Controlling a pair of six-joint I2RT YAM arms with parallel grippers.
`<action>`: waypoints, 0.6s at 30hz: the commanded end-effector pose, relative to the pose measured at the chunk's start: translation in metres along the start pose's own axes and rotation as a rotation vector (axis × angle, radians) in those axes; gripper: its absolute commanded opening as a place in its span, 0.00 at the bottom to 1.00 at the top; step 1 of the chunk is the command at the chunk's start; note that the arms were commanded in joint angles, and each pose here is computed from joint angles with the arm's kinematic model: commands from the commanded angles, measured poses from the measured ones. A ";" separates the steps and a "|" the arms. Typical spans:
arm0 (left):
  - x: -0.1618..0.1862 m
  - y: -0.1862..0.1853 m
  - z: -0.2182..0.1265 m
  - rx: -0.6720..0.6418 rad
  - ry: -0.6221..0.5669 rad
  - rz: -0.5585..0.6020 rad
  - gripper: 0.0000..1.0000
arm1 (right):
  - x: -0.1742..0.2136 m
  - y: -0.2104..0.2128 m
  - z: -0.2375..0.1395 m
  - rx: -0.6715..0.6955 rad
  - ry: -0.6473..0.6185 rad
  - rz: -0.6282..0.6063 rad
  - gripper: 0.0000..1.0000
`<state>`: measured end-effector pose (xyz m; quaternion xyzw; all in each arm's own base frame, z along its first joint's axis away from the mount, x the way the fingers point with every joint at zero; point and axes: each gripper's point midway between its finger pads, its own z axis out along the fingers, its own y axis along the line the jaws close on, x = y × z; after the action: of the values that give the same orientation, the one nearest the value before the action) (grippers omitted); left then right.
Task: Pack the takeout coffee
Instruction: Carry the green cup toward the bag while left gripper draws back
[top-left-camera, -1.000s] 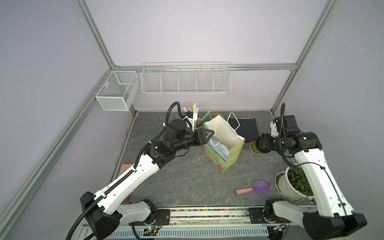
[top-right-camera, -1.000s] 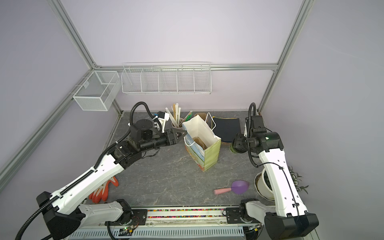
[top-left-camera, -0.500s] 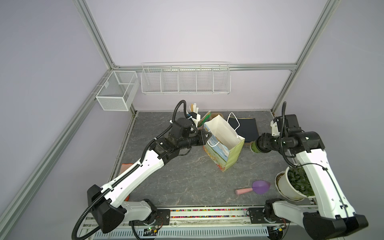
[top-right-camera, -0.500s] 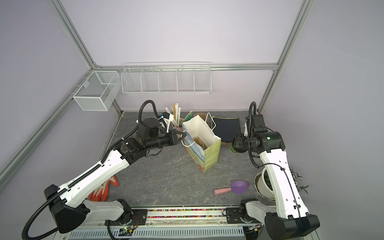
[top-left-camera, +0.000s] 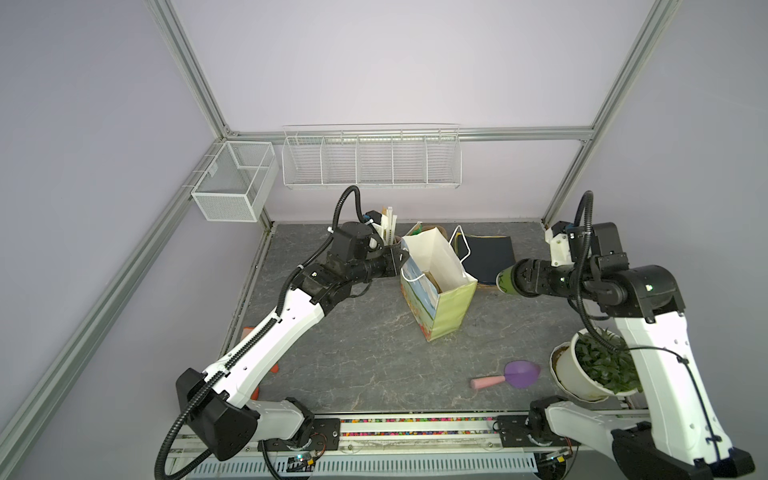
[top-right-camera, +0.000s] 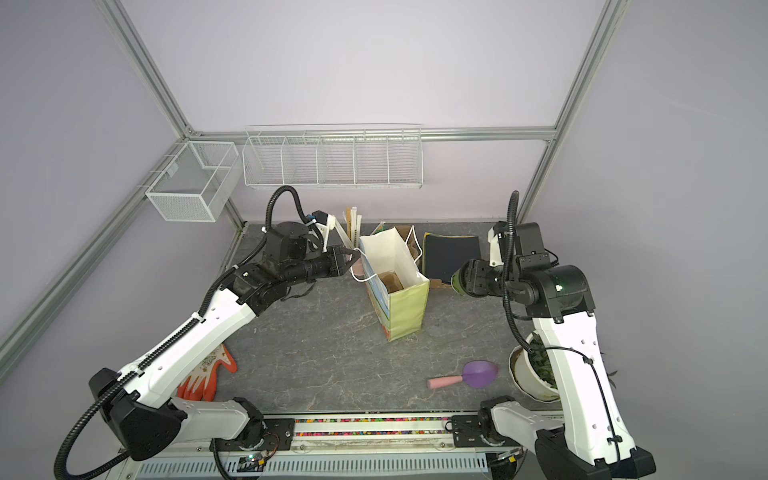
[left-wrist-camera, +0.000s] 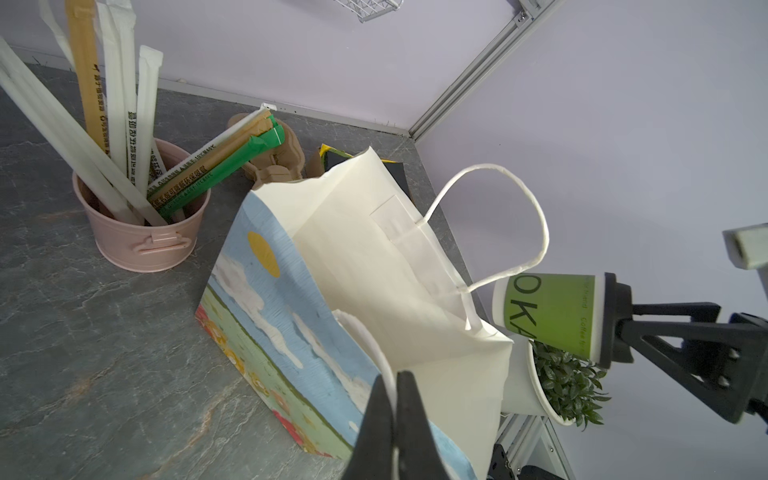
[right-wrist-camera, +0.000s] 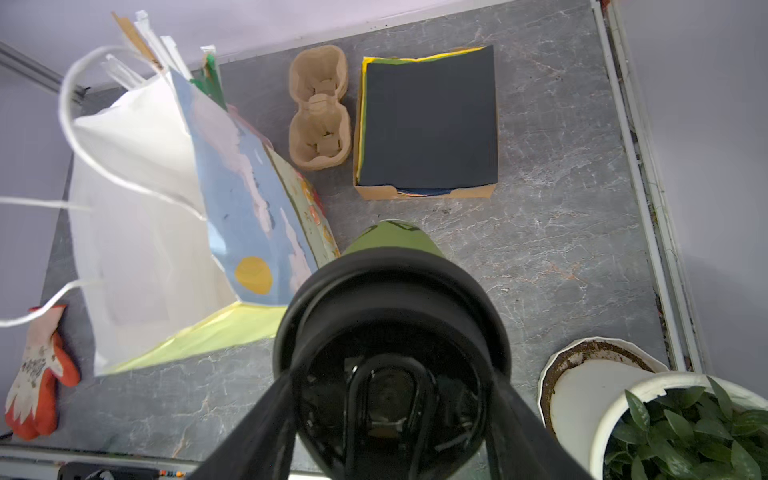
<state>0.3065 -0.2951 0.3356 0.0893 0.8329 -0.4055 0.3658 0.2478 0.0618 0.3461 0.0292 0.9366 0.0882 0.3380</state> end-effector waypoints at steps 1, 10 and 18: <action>-0.001 -0.009 0.003 0.039 0.025 0.034 0.00 | 0.002 0.006 -0.012 -0.014 0.012 -0.045 0.64; -0.005 -0.006 -0.020 -0.010 -0.010 0.053 0.31 | -0.006 0.031 -0.048 -0.136 -0.027 -0.081 0.65; -0.026 0.017 -0.077 -0.221 -0.158 0.167 0.57 | -0.014 0.063 -0.067 -0.248 -0.065 -0.152 0.65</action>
<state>0.2909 -0.2554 0.3570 0.0964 0.8330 -0.3469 0.4202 0.2183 0.1012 0.4083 -0.0543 0.9129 0.1629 0.3703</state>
